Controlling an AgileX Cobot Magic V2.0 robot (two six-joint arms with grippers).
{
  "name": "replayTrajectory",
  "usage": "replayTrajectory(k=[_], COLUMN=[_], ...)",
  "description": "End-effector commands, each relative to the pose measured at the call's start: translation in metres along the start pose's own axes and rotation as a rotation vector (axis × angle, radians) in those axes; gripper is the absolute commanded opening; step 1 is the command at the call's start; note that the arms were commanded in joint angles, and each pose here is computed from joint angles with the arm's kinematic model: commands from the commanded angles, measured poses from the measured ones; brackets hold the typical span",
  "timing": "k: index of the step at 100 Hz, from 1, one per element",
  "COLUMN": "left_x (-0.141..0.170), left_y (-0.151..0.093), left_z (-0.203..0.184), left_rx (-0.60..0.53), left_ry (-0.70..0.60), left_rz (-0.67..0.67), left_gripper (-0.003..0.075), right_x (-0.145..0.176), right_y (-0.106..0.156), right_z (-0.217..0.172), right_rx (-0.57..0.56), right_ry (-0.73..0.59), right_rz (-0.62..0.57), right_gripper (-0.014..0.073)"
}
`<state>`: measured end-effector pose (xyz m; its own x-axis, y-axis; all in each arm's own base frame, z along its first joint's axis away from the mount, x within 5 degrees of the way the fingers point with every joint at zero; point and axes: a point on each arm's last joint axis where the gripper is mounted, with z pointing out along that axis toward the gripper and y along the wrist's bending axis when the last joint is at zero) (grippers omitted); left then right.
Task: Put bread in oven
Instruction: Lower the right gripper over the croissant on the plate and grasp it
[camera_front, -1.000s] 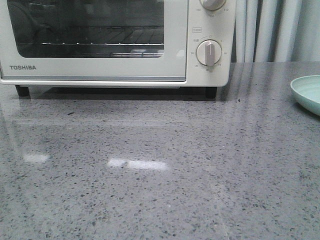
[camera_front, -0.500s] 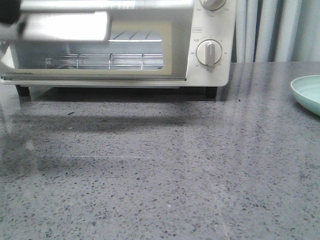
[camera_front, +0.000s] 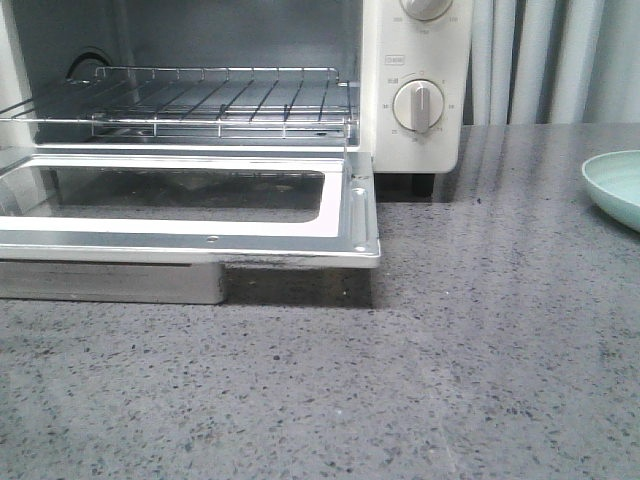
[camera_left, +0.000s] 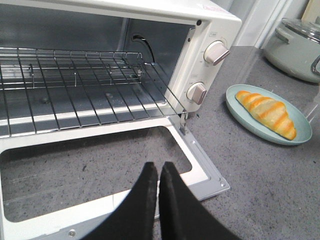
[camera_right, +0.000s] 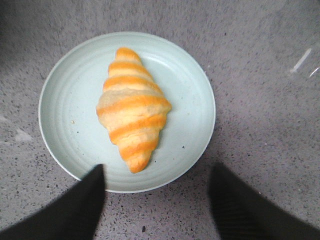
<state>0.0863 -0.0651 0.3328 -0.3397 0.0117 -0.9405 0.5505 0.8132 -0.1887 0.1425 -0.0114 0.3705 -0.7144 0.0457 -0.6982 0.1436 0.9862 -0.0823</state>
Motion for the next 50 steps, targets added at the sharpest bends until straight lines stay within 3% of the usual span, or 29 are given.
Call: replayTrajectory(k=[1,24,50], left_x=[-0.011,-0.010,-0.010], left_y=[-0.003,-0.003,-0.002], left_z=[-0.003,-0.003,-0.003], left_rx=[0.017,0.015,0.014], left_ry=[-0.061,-0.056,-0.057], left_rz=[0.000,0.006,0.009], left_gripper=[-0.0022,-0.0021,-0.0021], right_x=[-0.015,-0.023,-0.024], right_y=[0.002,0.015,0.028], right_z=[0.010,0.073,0.134], right_rx=[0.005,0.015,0.008], right_ry=[-0.040,0.163,0.285], right_rz=[-0.031,-0.072,-0.108], right_gripper=[0.0517,0.0516,0.0516])
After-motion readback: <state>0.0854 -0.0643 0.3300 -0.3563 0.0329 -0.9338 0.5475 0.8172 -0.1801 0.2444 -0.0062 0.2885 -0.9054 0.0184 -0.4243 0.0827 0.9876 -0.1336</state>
